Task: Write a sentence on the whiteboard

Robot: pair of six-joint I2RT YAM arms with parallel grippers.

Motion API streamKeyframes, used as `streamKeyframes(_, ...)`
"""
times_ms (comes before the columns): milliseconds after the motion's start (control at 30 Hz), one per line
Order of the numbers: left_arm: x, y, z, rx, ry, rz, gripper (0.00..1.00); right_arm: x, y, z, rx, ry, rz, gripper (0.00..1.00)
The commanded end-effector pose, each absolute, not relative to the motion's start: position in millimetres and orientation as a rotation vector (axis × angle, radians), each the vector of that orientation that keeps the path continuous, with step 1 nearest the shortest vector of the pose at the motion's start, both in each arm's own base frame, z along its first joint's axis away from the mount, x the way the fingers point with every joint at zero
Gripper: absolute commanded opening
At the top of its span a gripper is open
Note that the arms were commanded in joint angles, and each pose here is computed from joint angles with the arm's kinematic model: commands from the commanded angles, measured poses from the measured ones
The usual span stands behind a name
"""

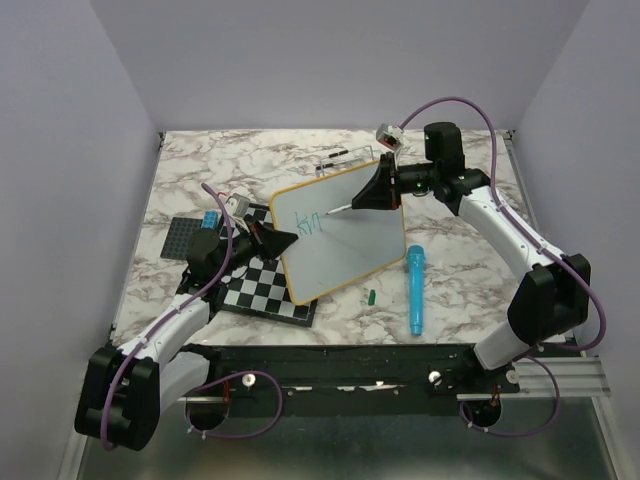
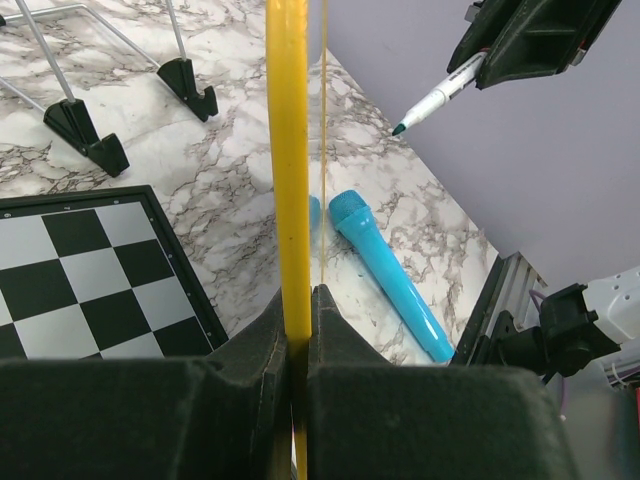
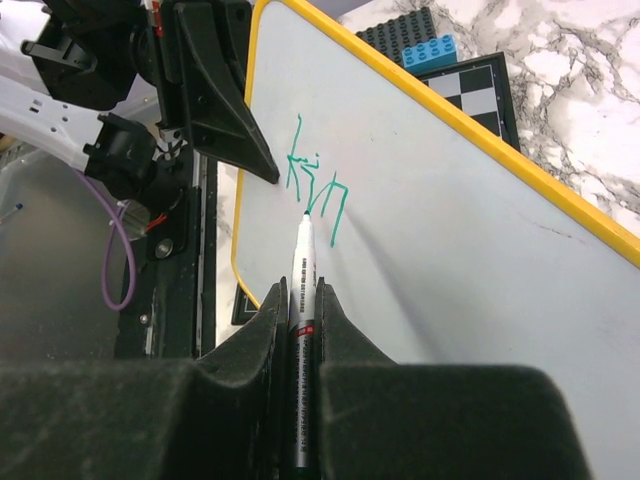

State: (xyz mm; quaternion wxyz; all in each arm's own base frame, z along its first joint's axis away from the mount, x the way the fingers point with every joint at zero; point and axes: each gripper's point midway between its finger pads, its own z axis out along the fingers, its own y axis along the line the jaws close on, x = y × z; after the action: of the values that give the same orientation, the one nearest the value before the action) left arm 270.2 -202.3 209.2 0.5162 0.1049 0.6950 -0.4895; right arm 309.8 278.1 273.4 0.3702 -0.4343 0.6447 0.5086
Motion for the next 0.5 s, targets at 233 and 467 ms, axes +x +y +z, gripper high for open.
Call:
streamKeyframes(233,265,-208,233,0.354,1.562,-1.181,0.0,326,282,278,-1.087,1.61,1.259,0.01)
streamKeyframes(467,265,-208,233,0.354,1.563,-1.183,0.0,341,282,274,-1.023,1.651,1.216,0.01)
